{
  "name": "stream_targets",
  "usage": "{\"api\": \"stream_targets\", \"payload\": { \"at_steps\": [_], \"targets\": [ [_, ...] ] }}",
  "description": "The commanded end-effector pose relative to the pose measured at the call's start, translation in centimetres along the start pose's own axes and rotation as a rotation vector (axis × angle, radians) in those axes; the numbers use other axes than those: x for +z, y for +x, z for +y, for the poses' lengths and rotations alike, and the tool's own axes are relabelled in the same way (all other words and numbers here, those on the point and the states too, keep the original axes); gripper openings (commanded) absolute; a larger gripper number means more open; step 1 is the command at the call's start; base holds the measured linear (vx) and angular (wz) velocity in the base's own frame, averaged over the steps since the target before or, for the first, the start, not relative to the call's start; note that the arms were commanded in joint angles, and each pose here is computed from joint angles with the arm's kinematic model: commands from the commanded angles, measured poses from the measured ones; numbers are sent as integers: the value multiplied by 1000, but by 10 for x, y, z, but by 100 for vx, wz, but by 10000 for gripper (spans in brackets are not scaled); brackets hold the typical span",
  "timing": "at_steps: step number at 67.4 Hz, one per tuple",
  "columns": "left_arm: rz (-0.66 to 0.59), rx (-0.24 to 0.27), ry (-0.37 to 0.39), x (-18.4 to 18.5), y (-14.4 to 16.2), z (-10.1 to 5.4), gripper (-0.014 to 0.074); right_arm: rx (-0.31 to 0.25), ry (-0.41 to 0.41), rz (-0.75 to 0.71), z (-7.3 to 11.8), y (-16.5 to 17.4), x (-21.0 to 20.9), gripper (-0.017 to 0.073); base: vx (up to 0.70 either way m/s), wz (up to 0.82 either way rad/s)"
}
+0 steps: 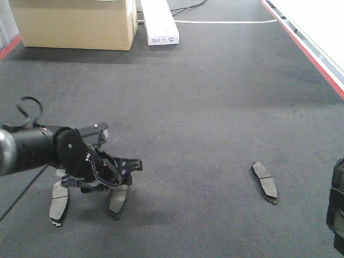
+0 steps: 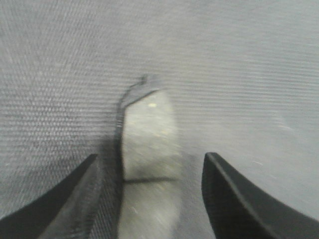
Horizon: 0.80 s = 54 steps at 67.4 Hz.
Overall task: Move and align brake pads A on conveyor
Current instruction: 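Lower the left gripper's brake pad onto the belt beside the placed pad and release, then raise the open left gripper away from the placed pads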
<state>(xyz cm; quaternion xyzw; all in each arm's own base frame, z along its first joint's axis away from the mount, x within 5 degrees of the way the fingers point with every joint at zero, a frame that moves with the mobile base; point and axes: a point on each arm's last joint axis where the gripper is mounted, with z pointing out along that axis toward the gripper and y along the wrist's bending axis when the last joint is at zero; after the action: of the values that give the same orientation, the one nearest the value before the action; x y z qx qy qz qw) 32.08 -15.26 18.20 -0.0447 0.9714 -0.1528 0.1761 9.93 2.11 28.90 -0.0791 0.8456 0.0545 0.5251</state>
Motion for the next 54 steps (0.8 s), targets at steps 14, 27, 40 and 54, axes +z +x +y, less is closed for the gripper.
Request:
{"api": "stream_targets", "payload": {
  "at_steps": [14,27,40,54],
  "targets": [
    [-265,143,76,-105,-12,-17,436,-17,-5,-113,1,-17,-4,-4,0,0],
    [-356,280,29,-172,10,-16,436,-17,-5,-114,1,-17,-4,-4,0,0],
    [-492,329,107,-240,41,-15,435,-17,-5,-114,1,-17,-4,-4,0,0],
    [-631,370,131,-296,74,4,417,-17,-5,-114,1,-17,-4,-4,0,0]
  ]
}}
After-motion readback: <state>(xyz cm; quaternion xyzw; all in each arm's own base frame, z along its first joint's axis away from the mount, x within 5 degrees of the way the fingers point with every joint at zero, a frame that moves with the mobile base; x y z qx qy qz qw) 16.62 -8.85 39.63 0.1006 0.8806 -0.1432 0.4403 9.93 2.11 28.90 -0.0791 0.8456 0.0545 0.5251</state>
